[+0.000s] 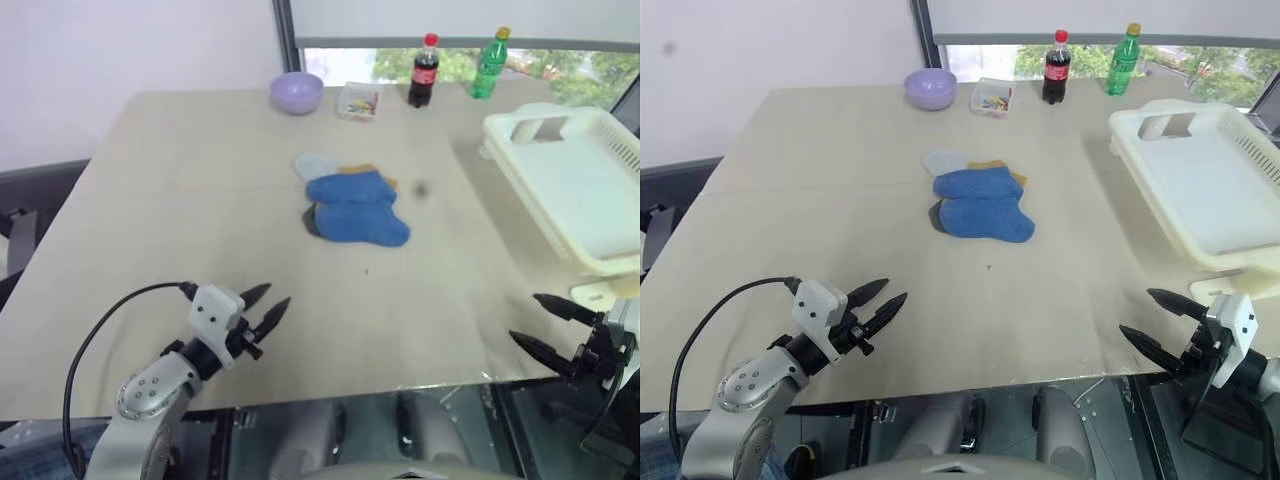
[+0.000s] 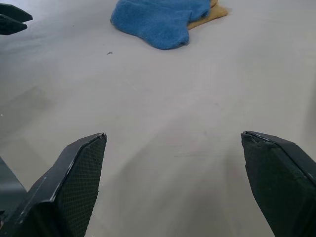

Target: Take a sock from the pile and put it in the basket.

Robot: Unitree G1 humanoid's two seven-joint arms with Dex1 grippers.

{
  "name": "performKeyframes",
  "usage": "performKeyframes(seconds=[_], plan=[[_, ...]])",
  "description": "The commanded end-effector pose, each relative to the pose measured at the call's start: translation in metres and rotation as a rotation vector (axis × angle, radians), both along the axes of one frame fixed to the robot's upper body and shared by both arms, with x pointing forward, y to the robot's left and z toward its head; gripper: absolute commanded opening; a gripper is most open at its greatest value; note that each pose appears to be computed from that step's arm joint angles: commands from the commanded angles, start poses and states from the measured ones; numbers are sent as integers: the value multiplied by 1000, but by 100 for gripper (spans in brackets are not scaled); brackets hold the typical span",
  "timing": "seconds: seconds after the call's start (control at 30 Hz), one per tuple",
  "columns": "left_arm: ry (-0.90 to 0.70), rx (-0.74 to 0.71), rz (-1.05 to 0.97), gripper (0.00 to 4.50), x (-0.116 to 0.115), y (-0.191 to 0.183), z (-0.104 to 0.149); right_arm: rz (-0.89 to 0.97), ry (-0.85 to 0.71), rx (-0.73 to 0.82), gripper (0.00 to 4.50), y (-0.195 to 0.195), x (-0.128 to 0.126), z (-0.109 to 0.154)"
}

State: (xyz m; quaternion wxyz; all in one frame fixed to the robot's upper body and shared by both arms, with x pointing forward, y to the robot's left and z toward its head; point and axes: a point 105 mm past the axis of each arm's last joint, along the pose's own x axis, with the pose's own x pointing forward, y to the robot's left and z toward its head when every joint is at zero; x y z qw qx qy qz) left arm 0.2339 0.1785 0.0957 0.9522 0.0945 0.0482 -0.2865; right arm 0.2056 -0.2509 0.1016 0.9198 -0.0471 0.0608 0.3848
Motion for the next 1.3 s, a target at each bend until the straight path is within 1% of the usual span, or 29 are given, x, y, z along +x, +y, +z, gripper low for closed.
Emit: performKeyframes(seconds=[0.03,0.13,0.9,1.03,1.1,1.17,1.23,1.3], plan=[[-22,9,-34,225,-11,-2,8,13,-44,-41,445,-4,-2,12],[-1,6,-36,225,-17,-2,4,14,-35,-54,445,-6,-2,11],[1,-9,-70,225,-16,-7,0,2,-24,-74,445,-9,-3,15],[-16,-11,-77,225,-15,-4,4,-45,-21,-49,445,-1,14,20],[-37,-96,-152,225,-20,-8,18,-45,-1,-60,445,18,32,18],[-46,-135,-216,225,-22,-10,26,-25,3,-98,445,39,50,14],[-52,-131,-247,225,-21,-8,30,-16,36,-87,445,55,65,9],[-72,-113,-265,225,-17,-3,38,-36,106,-84,445,68,84,-2]])
